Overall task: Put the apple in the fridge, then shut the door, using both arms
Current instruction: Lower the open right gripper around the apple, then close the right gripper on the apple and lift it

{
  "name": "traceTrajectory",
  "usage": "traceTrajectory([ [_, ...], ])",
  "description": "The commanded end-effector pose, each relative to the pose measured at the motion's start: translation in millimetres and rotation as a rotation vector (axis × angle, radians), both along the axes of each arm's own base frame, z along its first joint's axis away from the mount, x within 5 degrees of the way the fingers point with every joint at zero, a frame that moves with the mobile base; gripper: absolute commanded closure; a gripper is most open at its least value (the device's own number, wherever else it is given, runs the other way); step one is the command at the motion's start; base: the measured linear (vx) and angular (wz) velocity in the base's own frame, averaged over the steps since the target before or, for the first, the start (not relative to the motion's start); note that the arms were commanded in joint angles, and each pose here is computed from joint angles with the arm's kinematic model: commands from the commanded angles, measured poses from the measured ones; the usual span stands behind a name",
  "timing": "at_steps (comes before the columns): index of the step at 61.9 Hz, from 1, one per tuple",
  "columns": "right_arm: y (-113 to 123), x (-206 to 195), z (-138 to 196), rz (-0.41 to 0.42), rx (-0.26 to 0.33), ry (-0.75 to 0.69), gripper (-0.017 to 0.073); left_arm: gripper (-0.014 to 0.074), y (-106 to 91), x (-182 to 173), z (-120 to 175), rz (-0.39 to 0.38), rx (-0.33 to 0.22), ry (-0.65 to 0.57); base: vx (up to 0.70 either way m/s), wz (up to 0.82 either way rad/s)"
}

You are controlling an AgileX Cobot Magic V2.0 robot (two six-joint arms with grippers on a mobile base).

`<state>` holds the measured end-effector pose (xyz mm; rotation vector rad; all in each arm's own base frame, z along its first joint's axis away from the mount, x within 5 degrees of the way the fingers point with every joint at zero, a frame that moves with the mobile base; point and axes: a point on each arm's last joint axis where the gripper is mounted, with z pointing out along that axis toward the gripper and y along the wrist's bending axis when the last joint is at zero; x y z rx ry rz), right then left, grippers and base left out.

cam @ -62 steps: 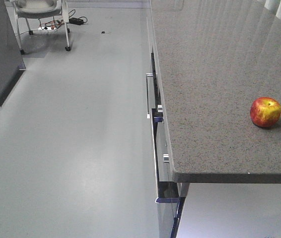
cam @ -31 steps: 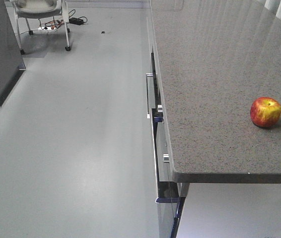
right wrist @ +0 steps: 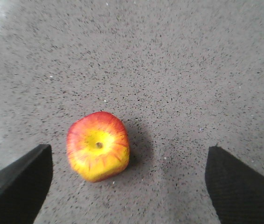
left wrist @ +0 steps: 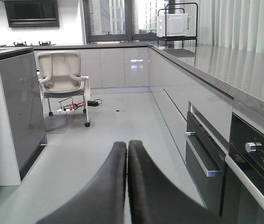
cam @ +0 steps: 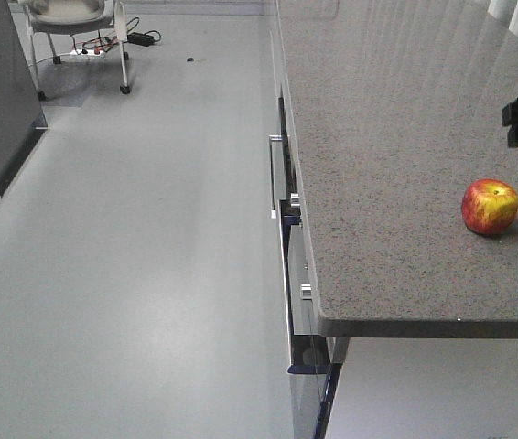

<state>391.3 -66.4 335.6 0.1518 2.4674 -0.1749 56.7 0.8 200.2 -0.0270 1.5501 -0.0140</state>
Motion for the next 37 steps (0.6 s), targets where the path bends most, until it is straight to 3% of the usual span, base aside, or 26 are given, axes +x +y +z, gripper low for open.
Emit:
traceTrajectory([
  [1,-3.9,7.1,14.4,0.011,-0.028,-0.104,-0.0064,0.06,-1.0,-0.2,-2.5,-0.012,-0.018,-0.055,0.0,0.0],
  [23,-2.3,34.7,-26.7,0.041,0.038,-0.076,-0.0059,0.06,-1.0,-0.2,-2.5,-0.012,-0.018,-0.055,0.0,0.0],
  [37,-2.3,42.2,-37.7,0.044,0.048,-0.079,-0.0051,0.06,-1.0,-0.2,-2.5,-0.012,-0.018,-0.055,0.0,0.0],
])
